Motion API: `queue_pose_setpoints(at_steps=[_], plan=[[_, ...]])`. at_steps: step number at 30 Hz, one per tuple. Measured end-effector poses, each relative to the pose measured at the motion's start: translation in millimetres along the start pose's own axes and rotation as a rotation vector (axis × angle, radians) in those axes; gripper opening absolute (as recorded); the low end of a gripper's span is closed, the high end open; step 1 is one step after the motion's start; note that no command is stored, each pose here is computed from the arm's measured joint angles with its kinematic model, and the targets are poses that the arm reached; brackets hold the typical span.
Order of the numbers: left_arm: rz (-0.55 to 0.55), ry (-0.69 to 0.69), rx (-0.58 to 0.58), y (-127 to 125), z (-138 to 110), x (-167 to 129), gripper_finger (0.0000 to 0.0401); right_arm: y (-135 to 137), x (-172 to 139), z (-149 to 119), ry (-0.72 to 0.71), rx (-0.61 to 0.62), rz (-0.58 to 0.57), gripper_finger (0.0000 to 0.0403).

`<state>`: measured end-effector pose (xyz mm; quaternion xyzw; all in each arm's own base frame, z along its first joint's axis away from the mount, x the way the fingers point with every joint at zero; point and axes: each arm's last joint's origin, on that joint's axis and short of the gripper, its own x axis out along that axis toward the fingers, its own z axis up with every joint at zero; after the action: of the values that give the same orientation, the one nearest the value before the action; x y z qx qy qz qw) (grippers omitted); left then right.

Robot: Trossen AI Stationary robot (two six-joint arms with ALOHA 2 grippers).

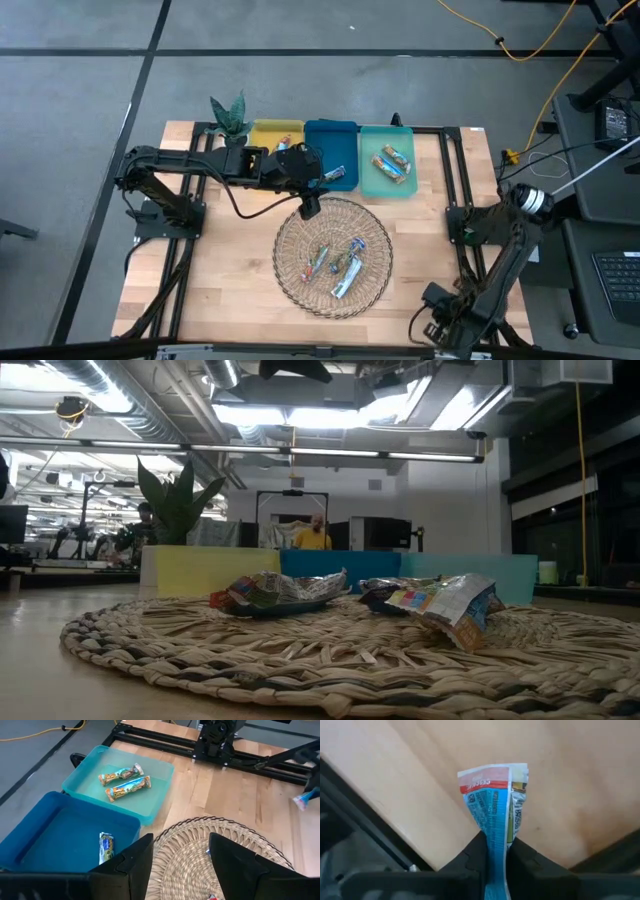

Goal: Pick and place Granola Bars by type
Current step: Put the red granola bar into the yellow bin

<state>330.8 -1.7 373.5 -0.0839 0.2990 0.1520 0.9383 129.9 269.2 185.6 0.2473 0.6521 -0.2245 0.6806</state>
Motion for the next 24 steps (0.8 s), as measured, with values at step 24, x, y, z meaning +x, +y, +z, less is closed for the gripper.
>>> queue_pose_setpoints(at_steps=[24], plan=[[0.017,-0.005,-0.001,0.5,0.1,0.0,0.0184,-55.7,-95.4,68.3,-0.355,-0.142,0.165,0.0049]])
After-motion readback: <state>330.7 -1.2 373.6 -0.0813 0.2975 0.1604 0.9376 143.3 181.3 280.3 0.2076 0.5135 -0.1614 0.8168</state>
